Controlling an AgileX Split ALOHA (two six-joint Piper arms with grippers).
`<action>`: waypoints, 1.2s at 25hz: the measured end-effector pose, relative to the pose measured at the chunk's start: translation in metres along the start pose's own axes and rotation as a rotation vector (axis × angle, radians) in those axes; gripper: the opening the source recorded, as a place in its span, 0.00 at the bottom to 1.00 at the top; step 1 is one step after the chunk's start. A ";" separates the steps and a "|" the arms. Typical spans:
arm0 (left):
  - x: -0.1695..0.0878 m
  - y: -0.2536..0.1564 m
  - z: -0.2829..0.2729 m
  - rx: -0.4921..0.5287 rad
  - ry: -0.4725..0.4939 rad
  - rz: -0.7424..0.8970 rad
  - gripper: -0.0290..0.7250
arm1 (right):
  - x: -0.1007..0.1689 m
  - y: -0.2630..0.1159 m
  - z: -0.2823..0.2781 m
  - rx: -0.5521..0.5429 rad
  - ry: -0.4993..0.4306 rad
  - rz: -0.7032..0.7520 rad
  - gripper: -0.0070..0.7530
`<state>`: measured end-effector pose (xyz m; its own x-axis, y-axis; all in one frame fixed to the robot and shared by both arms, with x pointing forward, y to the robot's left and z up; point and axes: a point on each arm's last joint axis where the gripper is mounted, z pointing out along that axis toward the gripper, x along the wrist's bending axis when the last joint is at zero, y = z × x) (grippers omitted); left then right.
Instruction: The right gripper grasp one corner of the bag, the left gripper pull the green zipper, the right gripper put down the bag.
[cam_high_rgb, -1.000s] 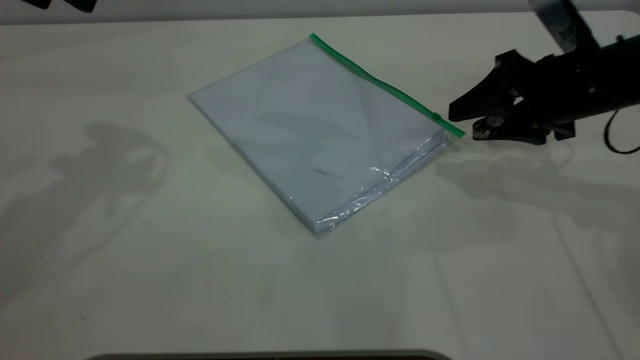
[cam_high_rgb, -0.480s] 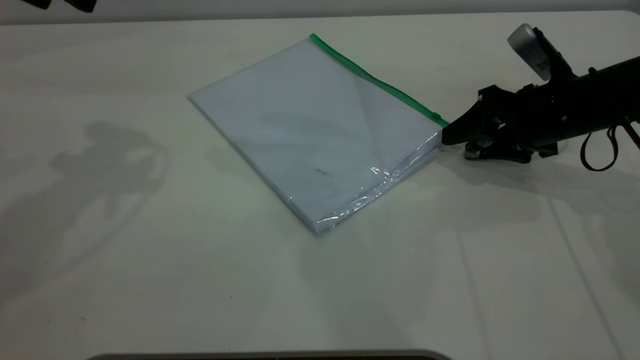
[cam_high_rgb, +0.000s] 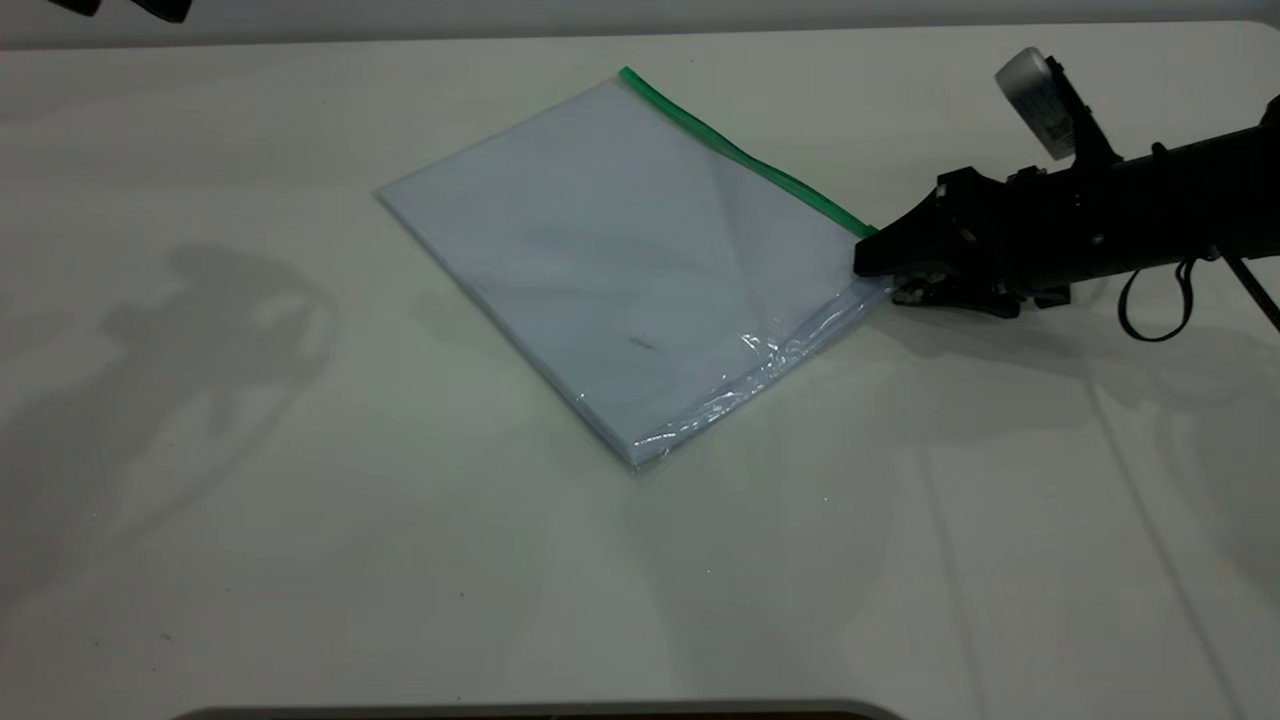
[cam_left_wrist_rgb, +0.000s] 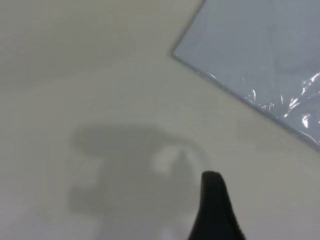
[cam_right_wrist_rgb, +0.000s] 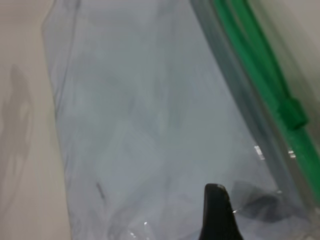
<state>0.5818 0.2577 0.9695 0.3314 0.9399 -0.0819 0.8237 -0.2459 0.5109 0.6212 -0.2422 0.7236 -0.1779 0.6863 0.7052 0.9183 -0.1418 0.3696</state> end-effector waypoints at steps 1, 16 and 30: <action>0.000 0.000 0.000 0.000 0.000 0.000 0.82 | 0.001 -0.001 0.001 0.003 0.006 -0.005 0.72; 0.000 0.001 0.000 -0.006 0.003 0.000 0.82 | 0.018 -0.005 0.023 0.048 0.019 -0.067 0.34; -0.005 0.006 0.028 0.036 -0.022 0.206 0.82 | 0.028 0.017 0.015 0.376 0.115 -0.266 0.05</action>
<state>0.5980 0.2453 0.9494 0.5045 0.8634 0.0025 0.7530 -0.4414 0.4879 0.6369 -0.2148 0.7403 -0.4432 0.5771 0.6860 0.8959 0.3115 0.3167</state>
